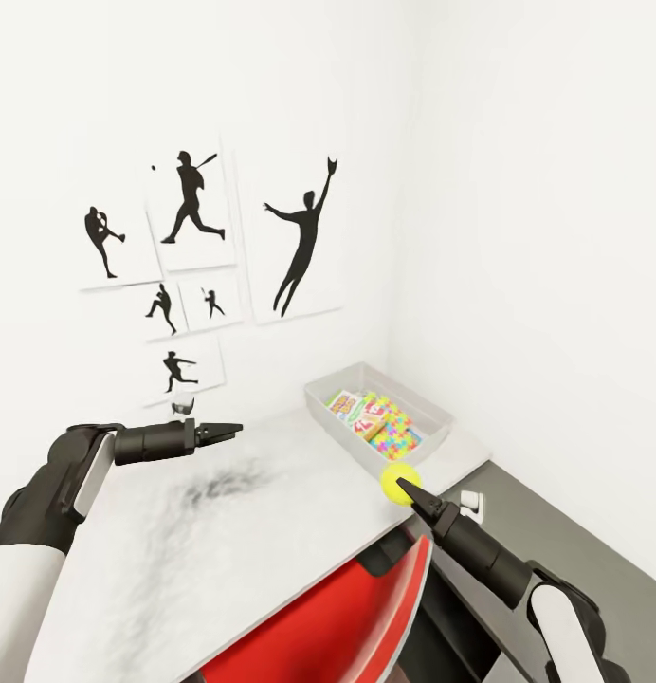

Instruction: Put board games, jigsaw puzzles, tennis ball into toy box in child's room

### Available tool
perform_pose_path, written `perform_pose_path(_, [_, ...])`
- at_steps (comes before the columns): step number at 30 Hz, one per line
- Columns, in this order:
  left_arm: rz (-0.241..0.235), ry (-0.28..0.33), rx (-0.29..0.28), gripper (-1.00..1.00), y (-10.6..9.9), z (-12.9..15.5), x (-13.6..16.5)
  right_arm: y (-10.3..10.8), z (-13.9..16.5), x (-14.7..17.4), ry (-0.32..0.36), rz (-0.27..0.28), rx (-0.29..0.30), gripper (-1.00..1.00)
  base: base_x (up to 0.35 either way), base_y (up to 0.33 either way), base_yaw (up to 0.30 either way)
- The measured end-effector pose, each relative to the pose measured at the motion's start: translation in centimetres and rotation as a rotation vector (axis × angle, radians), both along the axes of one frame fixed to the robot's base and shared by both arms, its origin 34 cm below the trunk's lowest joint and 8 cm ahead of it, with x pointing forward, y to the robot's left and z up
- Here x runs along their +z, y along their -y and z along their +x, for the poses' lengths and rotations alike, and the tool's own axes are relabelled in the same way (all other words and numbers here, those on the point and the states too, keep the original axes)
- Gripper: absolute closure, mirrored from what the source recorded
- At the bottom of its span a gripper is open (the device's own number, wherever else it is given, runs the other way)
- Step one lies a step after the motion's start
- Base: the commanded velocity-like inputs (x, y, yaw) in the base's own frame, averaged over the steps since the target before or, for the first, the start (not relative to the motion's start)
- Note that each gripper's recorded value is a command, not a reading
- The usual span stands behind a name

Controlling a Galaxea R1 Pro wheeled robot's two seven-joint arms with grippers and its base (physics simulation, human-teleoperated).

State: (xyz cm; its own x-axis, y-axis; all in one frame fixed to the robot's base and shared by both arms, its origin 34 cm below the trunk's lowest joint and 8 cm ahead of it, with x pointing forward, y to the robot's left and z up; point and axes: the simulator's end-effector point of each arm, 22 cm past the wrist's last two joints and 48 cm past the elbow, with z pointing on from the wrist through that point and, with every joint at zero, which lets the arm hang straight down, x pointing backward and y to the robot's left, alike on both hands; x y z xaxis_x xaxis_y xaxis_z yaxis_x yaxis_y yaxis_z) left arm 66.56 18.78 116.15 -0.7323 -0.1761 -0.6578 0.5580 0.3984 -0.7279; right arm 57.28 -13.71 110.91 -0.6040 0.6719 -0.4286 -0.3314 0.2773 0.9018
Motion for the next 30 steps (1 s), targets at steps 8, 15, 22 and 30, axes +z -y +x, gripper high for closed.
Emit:
perform_pose_path(8, [0.0,0.001,0.0,-1.0,0.0,0.01,0.0,0.0,0.0,0.0,0.0,0.0,0.0,1.0,0.191,-0.013,0.068])
perform_pose_path(15, [0.0,0.001,0.0,-1.0,0.0,0.02,-0.01,0.03,0.02,0.0,0.001,0.0,-0.001,1.0,0.173,-0.023,0.003])
perform_pose_path(22, [0.0,0.001,0.0,-1.0,-0.01,0.01,-0.01,0.02,0.02,0.01,0.001,0.0,-0.001,1.0,0.098,-0.077,0.014])
perform_pose_path(30, [0.0,0.001,0.0,-1.0,0.0,0.03,-0.02,0.01,0.02,-0.01,0.0,0.001,0.0,1.0,0.056,-0.042,0.08])
